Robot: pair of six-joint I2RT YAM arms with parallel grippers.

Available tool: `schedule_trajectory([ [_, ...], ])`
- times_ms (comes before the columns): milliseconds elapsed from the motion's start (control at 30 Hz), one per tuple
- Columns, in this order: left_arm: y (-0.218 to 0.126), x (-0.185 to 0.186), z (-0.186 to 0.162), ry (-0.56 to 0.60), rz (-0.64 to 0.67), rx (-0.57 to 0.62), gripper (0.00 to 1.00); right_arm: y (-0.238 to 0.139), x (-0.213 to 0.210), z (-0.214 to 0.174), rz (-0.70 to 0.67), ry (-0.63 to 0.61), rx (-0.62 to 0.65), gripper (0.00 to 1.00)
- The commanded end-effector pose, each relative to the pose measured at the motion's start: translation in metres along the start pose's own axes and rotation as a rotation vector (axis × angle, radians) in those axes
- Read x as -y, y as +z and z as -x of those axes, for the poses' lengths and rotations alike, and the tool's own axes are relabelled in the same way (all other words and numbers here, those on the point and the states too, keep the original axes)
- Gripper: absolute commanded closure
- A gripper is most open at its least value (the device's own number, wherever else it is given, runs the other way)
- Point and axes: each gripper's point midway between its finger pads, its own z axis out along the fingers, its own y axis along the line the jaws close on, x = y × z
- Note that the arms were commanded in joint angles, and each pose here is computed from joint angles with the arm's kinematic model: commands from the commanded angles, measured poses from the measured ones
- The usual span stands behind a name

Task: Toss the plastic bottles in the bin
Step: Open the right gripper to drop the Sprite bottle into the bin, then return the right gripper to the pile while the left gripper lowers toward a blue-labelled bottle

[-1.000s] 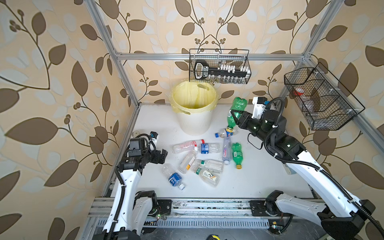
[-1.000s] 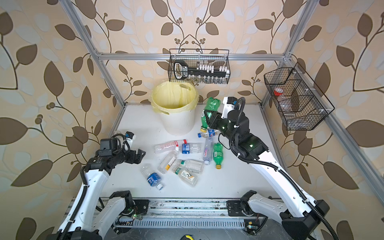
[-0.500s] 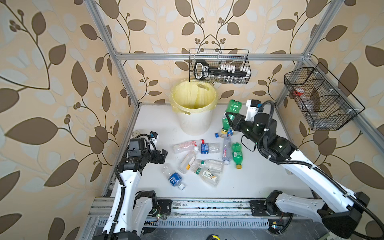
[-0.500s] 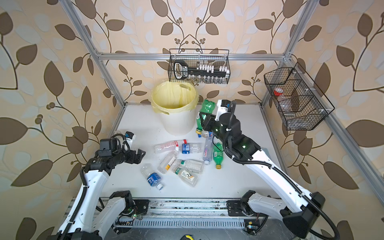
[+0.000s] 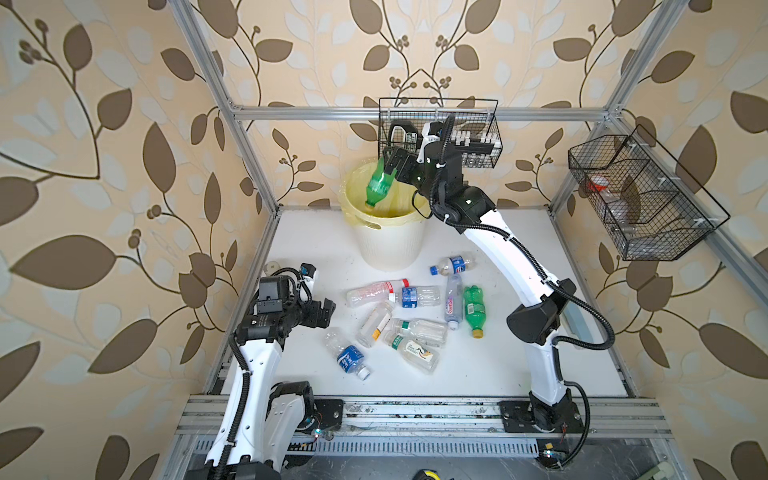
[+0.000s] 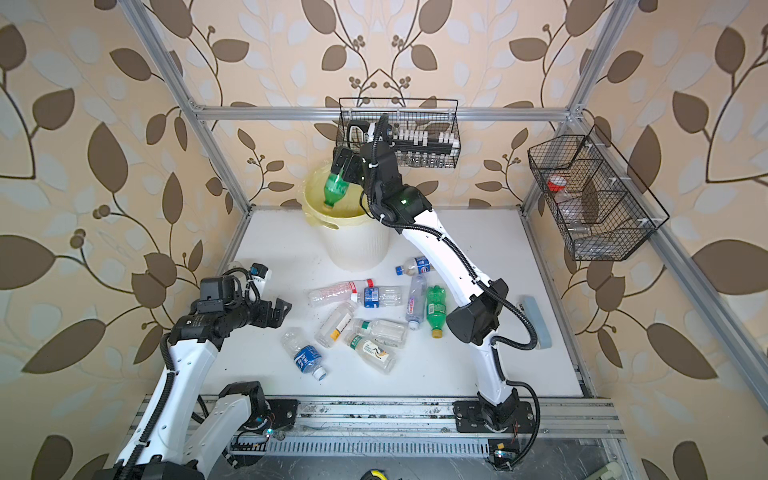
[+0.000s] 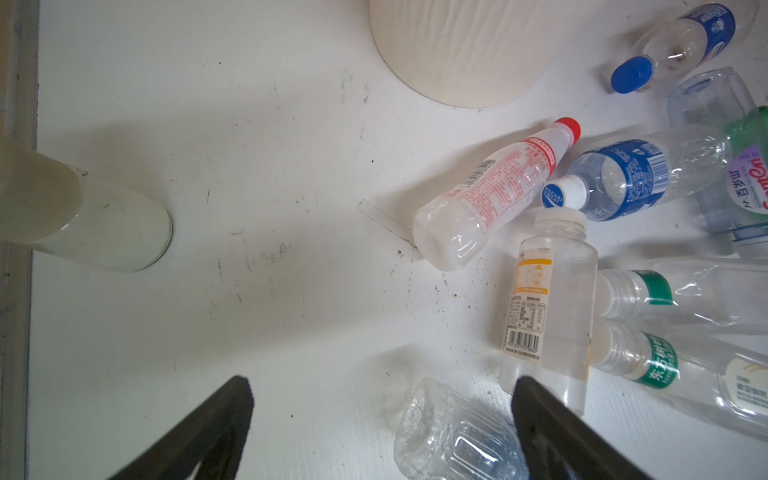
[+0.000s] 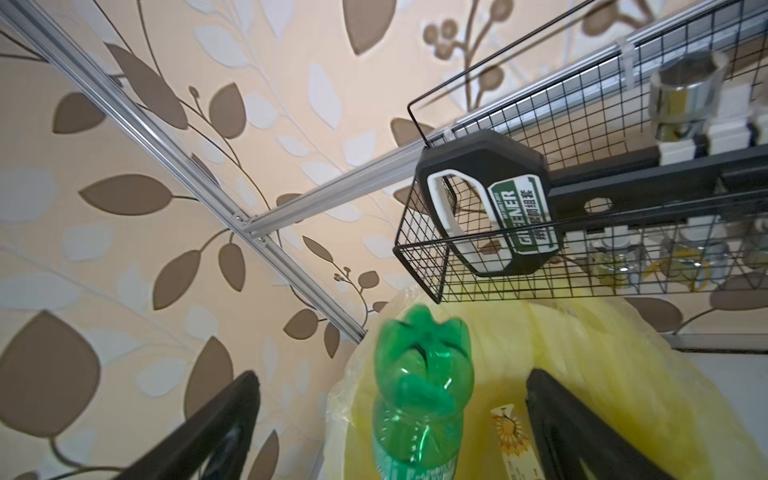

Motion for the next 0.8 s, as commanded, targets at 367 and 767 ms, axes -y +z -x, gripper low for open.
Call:
schedule_trajectory([
  [367,-0.01,0.013,0.008,0.042,-0.069,0.037,0.01,-0.16,0.023,-0.008,0.096,-0.065,-0.014,0.0],
  [767,-0.019,0.024,0.0,0.105,-0.118,-0.015,0.01,-0.214,0.087,-0.064,0.011,-0.092,-0.12,0.0],
])
